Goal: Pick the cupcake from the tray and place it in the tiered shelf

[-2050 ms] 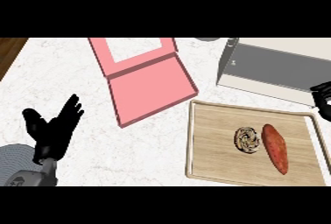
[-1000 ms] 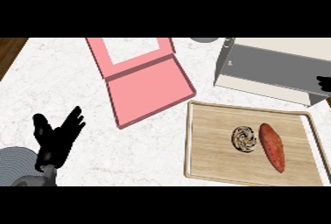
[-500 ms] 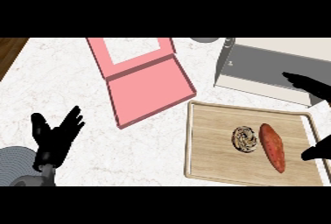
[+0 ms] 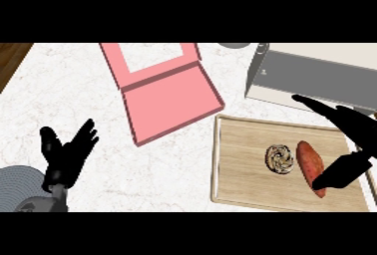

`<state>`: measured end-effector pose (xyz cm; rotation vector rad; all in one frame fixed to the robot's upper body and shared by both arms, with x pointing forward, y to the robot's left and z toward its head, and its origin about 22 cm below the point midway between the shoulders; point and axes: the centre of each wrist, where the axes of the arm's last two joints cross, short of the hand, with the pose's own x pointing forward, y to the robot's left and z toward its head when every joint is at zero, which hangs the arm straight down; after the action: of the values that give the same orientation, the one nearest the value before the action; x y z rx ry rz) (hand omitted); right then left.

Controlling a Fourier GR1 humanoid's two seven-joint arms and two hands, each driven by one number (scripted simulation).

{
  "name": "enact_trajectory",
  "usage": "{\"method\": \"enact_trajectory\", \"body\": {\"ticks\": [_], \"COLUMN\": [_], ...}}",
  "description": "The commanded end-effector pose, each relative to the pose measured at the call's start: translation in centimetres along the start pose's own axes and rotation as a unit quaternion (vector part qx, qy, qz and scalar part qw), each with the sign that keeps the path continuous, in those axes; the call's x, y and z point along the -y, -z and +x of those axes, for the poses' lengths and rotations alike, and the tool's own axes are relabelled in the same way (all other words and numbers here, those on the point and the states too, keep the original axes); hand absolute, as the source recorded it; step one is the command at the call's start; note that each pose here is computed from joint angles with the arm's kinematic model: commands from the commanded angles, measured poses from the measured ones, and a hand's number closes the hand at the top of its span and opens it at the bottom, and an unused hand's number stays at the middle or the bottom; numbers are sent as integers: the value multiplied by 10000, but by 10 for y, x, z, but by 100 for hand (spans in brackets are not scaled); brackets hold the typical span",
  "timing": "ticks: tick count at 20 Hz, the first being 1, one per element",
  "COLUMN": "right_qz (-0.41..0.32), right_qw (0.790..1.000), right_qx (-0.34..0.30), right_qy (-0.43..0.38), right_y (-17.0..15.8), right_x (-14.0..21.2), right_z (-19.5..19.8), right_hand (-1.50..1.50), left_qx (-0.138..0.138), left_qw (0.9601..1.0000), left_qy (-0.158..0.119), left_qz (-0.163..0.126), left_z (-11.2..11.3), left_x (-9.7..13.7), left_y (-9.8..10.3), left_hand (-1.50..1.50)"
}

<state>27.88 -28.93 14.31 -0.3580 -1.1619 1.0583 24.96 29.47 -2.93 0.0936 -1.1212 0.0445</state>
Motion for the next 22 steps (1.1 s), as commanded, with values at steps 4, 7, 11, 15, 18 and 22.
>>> {"method": "enact_trajectory", "body": {"ticks": [4, 7, 11, 15, 18, 22], "right_qz": [116, -89, -235, -185, -141, -254], "right_qw": [9978, 9972, 9959, 9960, 9957, 9942], "right_qx": [-500, -622, -633, -688, -679, -771], "right_qy": [-418, -396, -601, -544, -619, -701], "right_y": [-4, -4, 12, 9, 8, 29], "right_x": [-31, -45, -47, -62, -86, -96], "right_z": [2, 2, -5, 12, -15, 0], "right_hand": [-150, -150, -150, -150, -150, -150], "left_qx": [-21, 31, -11, -3, -98, -90], "left_qw": [10000, 10000, 10000, 10000, 9999, 9999], "left_qy": [43, 36, 18, 7, -22, 20], "left_qz": [21, 1, -35, 43, 51, 89], "left_z": [-11, 9, -7, 9, -11, -3], "left_x": [-6, 17, 8, -10, 17, 7], "left_y": [-4, -7, -5, 5, -6, -7], "left_hand": [0, 0, 0, 0, 0, 0]}}
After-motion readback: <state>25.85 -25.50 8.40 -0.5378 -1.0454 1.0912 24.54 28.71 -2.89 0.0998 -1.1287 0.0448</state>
